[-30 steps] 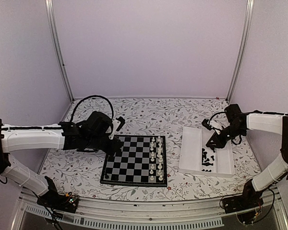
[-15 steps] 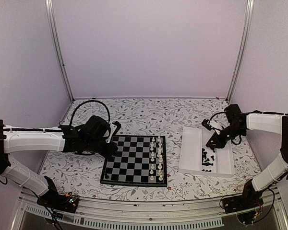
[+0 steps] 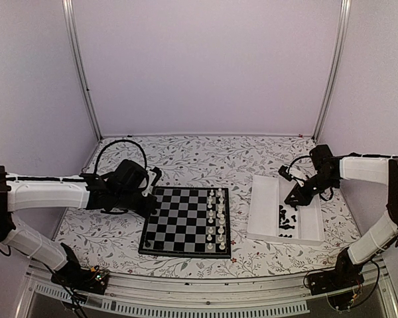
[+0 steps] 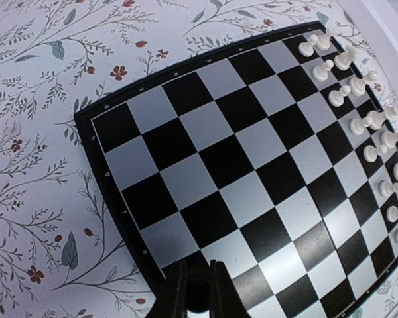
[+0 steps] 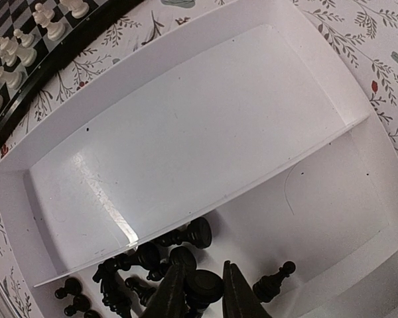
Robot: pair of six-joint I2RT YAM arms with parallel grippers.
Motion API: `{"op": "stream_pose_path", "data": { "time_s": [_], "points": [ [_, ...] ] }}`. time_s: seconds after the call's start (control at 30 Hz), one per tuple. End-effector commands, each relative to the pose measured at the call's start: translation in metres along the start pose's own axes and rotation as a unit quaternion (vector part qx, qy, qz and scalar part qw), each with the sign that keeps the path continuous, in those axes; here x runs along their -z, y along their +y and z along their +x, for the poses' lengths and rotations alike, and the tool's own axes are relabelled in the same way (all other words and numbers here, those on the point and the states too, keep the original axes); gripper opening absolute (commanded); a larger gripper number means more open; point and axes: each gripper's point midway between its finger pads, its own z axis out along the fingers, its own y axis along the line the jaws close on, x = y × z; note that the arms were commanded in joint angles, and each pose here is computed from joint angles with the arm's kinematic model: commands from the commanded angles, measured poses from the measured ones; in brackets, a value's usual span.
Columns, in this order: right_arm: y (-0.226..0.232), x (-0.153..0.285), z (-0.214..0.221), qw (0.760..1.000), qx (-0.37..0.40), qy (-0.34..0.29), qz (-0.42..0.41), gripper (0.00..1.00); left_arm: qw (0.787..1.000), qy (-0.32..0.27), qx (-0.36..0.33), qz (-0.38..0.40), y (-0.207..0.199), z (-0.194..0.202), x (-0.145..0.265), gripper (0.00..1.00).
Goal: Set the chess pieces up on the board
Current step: Place the chess piece on the chessboard.
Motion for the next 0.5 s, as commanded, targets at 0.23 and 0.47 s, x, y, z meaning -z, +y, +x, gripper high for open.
{"op": "stream_pose_path", "data": {
  "time_s": [0.23,0.47],
  "points": [
    [-0.005,-0.002,-0.003,1.0,-0.001,-0.001,0.005,0.2,1.0,0.008,0.015,-0.004,0.01,0.0,-0.013,0.0],
    [-0.006,-0.003,-0.002,1.0,-0.002,0.001,0.006,0.2,1.0,0.007,0.02,-0.011,0.014,-0.002,-0.02,0.0]
  ]
}}
